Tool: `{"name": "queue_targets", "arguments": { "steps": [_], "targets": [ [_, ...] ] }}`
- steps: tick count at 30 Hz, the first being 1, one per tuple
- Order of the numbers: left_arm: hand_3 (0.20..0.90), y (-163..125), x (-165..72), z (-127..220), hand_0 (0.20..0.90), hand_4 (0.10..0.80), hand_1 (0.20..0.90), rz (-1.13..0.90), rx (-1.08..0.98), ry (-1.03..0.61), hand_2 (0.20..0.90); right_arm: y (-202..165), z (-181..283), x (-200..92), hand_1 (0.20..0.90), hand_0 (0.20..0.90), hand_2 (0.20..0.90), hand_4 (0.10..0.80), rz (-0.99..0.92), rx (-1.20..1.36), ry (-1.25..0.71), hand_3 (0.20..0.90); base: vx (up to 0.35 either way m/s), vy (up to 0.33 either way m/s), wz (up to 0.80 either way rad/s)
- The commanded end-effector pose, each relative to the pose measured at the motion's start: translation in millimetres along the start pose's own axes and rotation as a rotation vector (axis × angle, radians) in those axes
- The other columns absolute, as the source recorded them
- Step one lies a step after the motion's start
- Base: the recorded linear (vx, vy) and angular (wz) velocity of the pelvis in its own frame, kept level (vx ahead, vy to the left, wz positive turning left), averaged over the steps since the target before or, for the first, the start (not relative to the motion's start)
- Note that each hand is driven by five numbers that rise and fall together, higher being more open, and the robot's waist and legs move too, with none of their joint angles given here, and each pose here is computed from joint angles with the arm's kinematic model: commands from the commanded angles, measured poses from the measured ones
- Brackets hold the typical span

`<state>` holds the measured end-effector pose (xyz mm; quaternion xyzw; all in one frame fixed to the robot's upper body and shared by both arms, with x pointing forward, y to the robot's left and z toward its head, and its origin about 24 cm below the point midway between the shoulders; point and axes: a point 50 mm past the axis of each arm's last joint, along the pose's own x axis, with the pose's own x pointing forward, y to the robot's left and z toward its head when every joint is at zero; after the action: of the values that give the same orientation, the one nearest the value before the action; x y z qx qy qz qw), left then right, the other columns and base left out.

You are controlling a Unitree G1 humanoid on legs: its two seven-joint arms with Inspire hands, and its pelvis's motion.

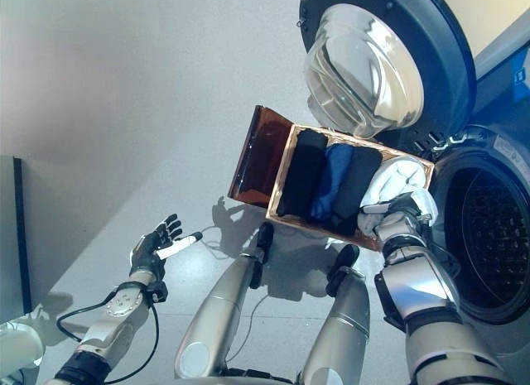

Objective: Pick up the clothes and place them into the washing machine

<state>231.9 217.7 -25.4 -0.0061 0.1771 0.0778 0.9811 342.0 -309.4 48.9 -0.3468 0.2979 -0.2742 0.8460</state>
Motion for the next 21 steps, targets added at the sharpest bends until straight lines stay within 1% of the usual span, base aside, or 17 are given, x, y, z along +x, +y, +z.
{"name": "queue_targets", "arguments": {
  "steps": [1, 12, 17, 19, 21],
  "targets": [
    [0.900, 10, -6, 18, 0.900, 0.800, 0.900, -0.024, 0.050, -0.103, 0.900, 0, 45, -6, 0.200, 0.200, 0.200, 0.300, 0.033, 0.022, -0.169, 0.200, 0.000, 0.000, 0.00],
    [0.900, 15, -7, 17, 0.900, 0.800, 0.900, -0.006, 0.056, -0.093, 0.900, 3, 39, -6, 0.200, 0.200, 0.200, 0.300, 0.034, 0.039, -0.152, 0.200, 0.000, 0.000, 0.00],
    [0.900, 19, -6, 14, 0.900, 0.800, 0.900, 0.020, 0.050, -0.080, 0.900, 14, 33, -9, 0.200, 0.200, 0.200, 0.300, 0.047, 0.135, -0.152, 0.200, 0.012, 0.002, -0.01],
    [0.900, 23, -4, 12, 0.900, 0.800, 0.900, 0.048, 0.041, -0.065, 0.900, 22, 32, -13, 0.200, 0.200, 0.200, 0.300, 0.071, 0.204, -0.188, 0.200, -0.049, 0.017, -0.04],
    [0.900, 23, -4, 10, 0.900, 0.800, 0.900, 0.055, 0.036, -0.056, 0.900, 26, 30, -15, 0.200, 0.200, 0.200, 0.300, 0.083, 0.216, -0.202, 0.200, 0.052, -0.020, -0.07]
  ]
}}
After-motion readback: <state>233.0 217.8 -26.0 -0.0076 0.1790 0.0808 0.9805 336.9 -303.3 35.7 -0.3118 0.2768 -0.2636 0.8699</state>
